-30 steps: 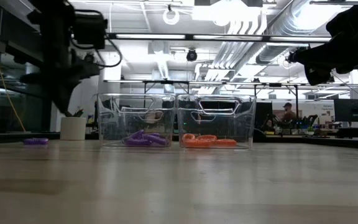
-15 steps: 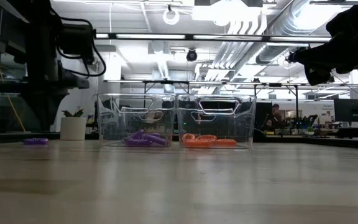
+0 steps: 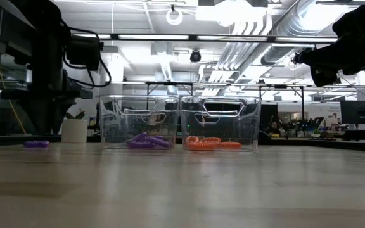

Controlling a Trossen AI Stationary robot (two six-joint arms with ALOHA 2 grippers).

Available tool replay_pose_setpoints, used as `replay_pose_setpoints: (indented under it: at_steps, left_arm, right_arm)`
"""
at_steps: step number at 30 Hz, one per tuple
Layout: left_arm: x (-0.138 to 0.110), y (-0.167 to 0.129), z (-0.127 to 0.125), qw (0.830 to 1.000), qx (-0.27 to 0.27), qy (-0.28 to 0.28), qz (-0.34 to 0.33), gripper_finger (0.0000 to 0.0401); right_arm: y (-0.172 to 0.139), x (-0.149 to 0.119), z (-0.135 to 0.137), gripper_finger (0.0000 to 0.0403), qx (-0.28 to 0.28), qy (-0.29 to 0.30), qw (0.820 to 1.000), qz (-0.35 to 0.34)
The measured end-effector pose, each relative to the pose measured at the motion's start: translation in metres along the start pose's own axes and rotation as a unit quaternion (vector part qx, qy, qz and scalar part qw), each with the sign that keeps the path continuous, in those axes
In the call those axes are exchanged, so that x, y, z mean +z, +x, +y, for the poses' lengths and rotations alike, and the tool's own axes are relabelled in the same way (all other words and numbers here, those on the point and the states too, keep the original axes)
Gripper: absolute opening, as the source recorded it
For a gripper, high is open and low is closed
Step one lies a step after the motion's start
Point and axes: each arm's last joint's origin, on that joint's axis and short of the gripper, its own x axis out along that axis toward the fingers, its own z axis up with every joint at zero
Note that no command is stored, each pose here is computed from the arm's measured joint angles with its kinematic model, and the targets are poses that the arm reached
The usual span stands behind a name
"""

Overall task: Sort spring keychains
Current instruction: Put the purple spring keychain into the left transparent bin

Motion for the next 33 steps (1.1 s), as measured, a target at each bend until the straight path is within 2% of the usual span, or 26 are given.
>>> replay_pose_setpoints:
  at_steps: [15,28,33]
  left_arm:
    - [0.015,0.023,-0.002,0.999,0.022,-0.011,0.043,0.0156]
    - [0.018,0.04,-0.006,0.995,0.038,0.026,0.085,0.0155]
    - [0.018,0.042,-0.008,0.995,0.028,0.035,0.091,0.0127]
  right_arm:
    - [0.0,0.0,0.0,0.0011,0.0,0.0,1.0,0.0]
    - [0.0,0.0,0.0,0.0011,0.0,0.0,1.0,0.0]
    - [0.0,0.0,0.0,0.0011,0.0,0.0,1.0,0.0]
